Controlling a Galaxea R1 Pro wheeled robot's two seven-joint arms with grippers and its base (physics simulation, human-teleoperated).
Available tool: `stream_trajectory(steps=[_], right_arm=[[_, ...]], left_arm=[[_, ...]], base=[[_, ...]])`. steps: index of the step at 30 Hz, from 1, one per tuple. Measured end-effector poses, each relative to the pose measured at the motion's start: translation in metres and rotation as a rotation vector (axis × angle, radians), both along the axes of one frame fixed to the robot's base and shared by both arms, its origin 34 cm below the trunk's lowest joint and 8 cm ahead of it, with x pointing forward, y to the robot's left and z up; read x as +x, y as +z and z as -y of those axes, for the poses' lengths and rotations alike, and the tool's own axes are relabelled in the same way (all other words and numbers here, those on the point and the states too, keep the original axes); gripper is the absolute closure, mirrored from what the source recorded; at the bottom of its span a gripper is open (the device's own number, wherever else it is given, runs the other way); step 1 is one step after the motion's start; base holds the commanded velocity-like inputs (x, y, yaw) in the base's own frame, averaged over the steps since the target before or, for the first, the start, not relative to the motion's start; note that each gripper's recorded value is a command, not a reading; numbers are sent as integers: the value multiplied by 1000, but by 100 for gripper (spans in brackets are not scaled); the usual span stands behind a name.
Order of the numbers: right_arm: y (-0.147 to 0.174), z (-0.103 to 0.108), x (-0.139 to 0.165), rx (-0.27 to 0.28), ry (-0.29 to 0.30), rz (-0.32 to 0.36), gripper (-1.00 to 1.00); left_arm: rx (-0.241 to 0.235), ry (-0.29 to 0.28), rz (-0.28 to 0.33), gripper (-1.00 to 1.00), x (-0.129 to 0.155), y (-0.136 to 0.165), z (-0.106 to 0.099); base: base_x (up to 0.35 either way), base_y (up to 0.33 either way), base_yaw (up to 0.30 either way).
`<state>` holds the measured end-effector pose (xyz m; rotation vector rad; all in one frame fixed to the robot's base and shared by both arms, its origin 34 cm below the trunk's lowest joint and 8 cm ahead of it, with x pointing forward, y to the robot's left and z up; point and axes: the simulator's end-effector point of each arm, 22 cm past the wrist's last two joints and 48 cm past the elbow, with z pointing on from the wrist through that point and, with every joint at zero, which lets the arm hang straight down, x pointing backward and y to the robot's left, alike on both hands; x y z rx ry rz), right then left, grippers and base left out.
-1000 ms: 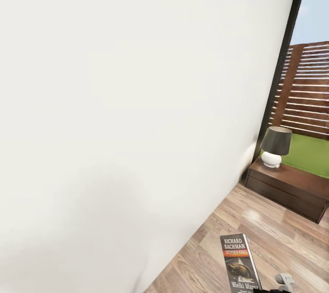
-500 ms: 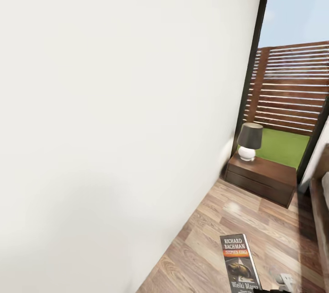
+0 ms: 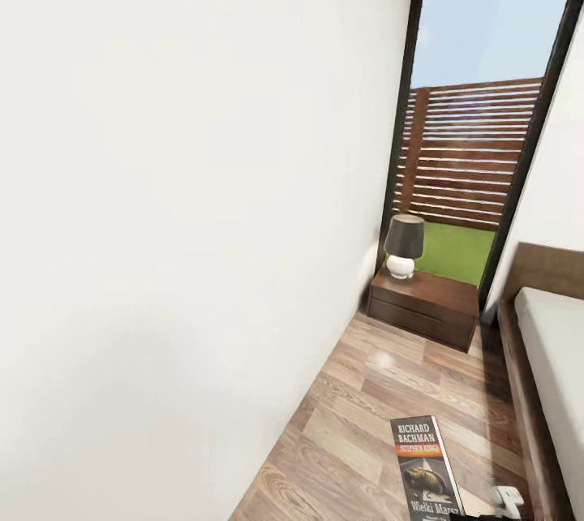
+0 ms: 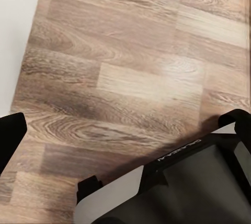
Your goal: In the bedroom, move the book from the bed onto either nightstand, and place the two sandals side by side next to the bed.
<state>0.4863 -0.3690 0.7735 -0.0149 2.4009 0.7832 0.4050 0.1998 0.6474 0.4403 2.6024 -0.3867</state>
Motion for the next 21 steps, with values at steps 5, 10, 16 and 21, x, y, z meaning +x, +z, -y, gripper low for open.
stream_trajectory(steps=[5,10,16,21], right_arm=[[0,0,0,0,0,0,100],[0,0,0,0,0,0,100],[0,0,-1,-2,1,-1,100],[0,1,0,-2,-1,0,100]], left_arm=[[0,0,0,-100,0,0,0],[-1,-1,-1,-100,0,0,0],[-1,-1,-1,-100,0,0,0],[-1,-1,0,-100,0,0,0]], base=[[0,0,-283],[0,0,-283],[66,0,-283],[290,0,-283]])
